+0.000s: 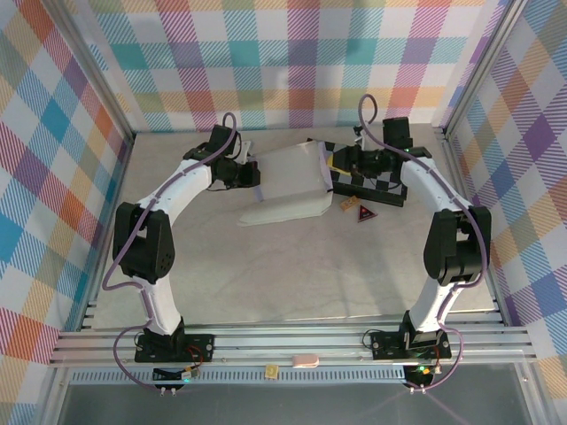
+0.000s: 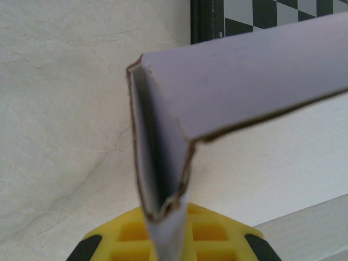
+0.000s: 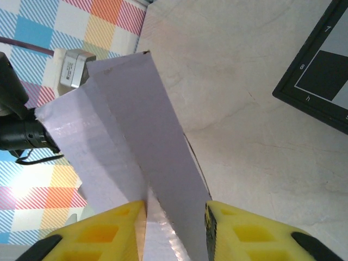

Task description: Fold the paper box

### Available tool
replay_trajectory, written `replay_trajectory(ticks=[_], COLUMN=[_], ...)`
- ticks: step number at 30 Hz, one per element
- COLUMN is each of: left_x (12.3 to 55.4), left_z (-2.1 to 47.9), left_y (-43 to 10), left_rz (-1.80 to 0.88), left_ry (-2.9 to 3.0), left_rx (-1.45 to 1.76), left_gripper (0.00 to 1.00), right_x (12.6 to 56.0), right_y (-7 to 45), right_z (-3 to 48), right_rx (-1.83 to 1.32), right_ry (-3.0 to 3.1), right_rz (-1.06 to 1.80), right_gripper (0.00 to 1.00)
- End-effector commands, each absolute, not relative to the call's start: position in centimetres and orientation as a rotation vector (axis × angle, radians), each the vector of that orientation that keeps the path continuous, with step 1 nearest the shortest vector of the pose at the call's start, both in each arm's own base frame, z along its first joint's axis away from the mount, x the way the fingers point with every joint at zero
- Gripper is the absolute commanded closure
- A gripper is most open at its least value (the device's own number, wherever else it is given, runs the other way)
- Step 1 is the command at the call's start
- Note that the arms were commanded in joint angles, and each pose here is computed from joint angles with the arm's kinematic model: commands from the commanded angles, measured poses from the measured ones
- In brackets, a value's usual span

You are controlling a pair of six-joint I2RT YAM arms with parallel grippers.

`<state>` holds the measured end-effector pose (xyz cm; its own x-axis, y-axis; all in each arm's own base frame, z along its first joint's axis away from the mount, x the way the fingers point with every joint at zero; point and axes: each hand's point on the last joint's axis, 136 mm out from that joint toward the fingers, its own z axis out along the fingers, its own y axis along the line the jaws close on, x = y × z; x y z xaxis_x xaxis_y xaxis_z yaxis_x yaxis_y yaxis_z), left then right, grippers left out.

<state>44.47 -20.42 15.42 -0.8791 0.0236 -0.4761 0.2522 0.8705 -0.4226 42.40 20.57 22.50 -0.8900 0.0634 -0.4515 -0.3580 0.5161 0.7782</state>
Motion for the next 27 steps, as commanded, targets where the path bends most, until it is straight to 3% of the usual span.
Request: replay_trajectory(ticks=[1,16,27], left_x=[44.8,44.3,43.9], left_z=[17.1,18.1,18.6], left_y=[-20.9,-20.7,-20.8], left_rz=[-0.705,-0.692,-0.673], left_ry=[2.533,2.517,2.514], left_rx=[0.252,0.286,0.318], left_gripper=[1.0,1.0,1.0], right_x=[42.5,43.5,44.7], right_y=[21.2,23.2,24.4], right_z=[23.2,21.0,17.3], right_rx=[-0.321,-0.452,-0.512], right_ry=[2.322,2.423,2.534], right_rz=[1.265,0.983,0.595], right_gripper=[0.65,0.63,0.72])
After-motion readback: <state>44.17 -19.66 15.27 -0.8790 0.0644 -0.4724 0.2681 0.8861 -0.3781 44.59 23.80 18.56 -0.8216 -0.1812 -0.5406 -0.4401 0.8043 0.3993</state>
